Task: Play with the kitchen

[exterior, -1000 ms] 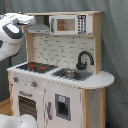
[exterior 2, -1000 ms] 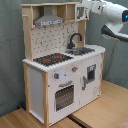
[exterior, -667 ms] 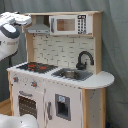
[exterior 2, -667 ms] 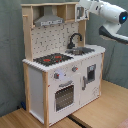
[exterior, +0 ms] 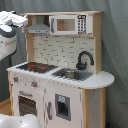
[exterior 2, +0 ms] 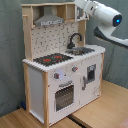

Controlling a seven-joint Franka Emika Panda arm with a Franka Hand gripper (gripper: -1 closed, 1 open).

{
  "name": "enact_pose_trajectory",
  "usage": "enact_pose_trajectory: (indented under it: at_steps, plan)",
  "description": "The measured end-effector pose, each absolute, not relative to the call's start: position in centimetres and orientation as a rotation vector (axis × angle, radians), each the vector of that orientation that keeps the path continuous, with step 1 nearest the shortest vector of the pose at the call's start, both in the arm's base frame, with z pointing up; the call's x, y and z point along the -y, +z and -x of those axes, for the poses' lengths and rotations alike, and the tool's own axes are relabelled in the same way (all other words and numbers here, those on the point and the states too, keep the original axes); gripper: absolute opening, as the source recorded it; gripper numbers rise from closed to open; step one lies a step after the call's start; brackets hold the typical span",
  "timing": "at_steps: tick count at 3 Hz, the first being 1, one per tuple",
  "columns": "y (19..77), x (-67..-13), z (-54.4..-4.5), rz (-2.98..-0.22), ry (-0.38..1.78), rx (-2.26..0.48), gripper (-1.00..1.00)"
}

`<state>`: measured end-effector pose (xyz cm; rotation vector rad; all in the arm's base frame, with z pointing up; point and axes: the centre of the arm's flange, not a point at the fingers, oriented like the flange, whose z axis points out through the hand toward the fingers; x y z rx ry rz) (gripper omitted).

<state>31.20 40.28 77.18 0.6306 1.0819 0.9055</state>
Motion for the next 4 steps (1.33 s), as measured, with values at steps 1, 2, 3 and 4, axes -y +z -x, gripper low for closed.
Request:
enact_pose_trajectory:
  at_steps: [1, 2, 3, 4]
  plan:
    - [76.8, -41.3, -31.8, -0.656, 0.947, -1.043, 1.00]
    - [76.5, -42.1, -32.4, -0.683, 0.990, -0.997, 1.00]
    - [76.1, -42.7, -33.0, -0.713, 1.037, -0.947, 1.00]
    - [75.5, -43.2, -33.6, -0.745, 1.082, -0.896, 1.00]
